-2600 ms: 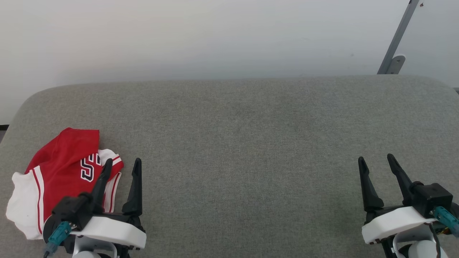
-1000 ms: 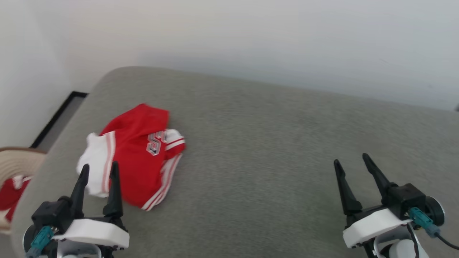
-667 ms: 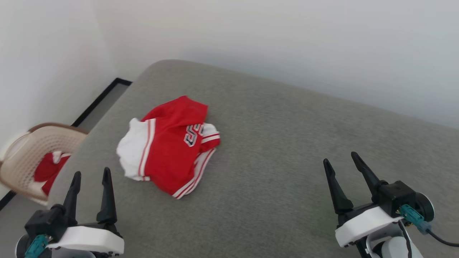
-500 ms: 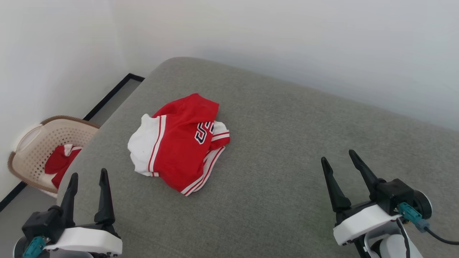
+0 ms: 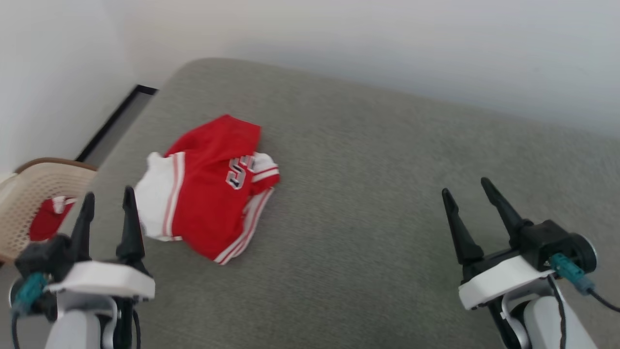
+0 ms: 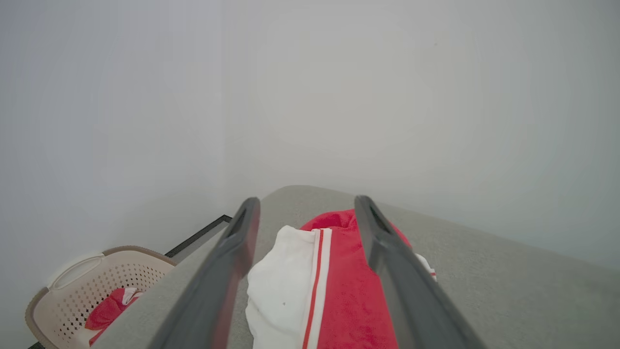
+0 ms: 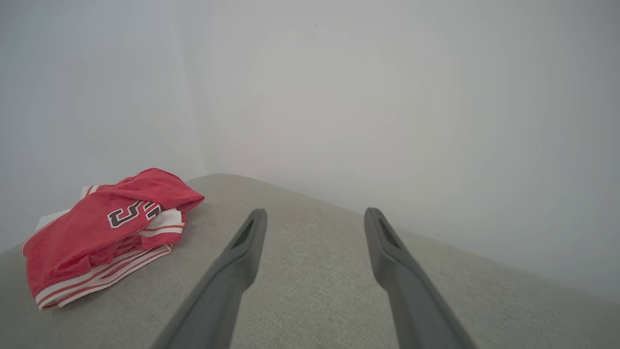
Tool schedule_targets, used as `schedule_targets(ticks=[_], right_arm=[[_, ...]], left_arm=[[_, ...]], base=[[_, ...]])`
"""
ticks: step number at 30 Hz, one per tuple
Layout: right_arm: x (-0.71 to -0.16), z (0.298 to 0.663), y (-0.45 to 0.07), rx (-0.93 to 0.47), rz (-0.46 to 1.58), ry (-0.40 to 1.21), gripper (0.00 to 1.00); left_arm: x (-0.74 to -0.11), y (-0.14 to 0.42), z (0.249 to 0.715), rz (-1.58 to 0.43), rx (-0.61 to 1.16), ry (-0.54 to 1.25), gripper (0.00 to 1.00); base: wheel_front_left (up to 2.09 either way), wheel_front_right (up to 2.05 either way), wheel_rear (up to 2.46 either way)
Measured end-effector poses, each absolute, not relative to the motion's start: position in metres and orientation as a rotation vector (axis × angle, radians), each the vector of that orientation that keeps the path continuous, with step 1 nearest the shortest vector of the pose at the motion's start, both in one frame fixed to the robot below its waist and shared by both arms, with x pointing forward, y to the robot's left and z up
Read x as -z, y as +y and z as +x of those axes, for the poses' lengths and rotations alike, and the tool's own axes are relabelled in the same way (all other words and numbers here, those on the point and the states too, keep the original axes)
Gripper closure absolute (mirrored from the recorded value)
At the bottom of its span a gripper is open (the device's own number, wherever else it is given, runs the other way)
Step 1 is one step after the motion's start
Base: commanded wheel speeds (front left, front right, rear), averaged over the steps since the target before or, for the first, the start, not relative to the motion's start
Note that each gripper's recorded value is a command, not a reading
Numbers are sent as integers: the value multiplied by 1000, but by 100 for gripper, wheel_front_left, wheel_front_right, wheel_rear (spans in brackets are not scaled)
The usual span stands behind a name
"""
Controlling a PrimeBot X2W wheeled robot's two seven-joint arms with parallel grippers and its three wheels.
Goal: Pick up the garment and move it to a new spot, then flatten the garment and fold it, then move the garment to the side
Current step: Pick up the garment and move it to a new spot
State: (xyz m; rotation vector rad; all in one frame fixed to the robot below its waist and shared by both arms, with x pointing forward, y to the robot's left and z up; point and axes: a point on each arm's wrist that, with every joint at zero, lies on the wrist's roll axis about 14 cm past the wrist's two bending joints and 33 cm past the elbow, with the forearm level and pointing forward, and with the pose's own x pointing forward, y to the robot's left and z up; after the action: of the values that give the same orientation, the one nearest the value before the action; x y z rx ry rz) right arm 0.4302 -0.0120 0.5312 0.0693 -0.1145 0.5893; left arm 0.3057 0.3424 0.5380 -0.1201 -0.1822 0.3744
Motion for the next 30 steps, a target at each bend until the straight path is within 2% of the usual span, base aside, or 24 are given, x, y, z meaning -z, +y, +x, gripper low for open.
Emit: schedule_targets(ticks=[11,15,21,30], right_arm=[[-507,461,-70,-436,53,-72,0],[-490,469,-85,-394,52,-36,0],[-466,477,-101,-353,53,13,0],[-451,479,-113,-323,45,48,0]], left_arm=[[-488,336,401,-133,-263,34,0],[-451,334,426,-155,-247,192,0],[-380,329,437,-185,-250,510,0],[-347,323,452,-213,-257,715,0]], base=[[0,0,0],[0,0,0],[0,0,0],[0,0,0]])
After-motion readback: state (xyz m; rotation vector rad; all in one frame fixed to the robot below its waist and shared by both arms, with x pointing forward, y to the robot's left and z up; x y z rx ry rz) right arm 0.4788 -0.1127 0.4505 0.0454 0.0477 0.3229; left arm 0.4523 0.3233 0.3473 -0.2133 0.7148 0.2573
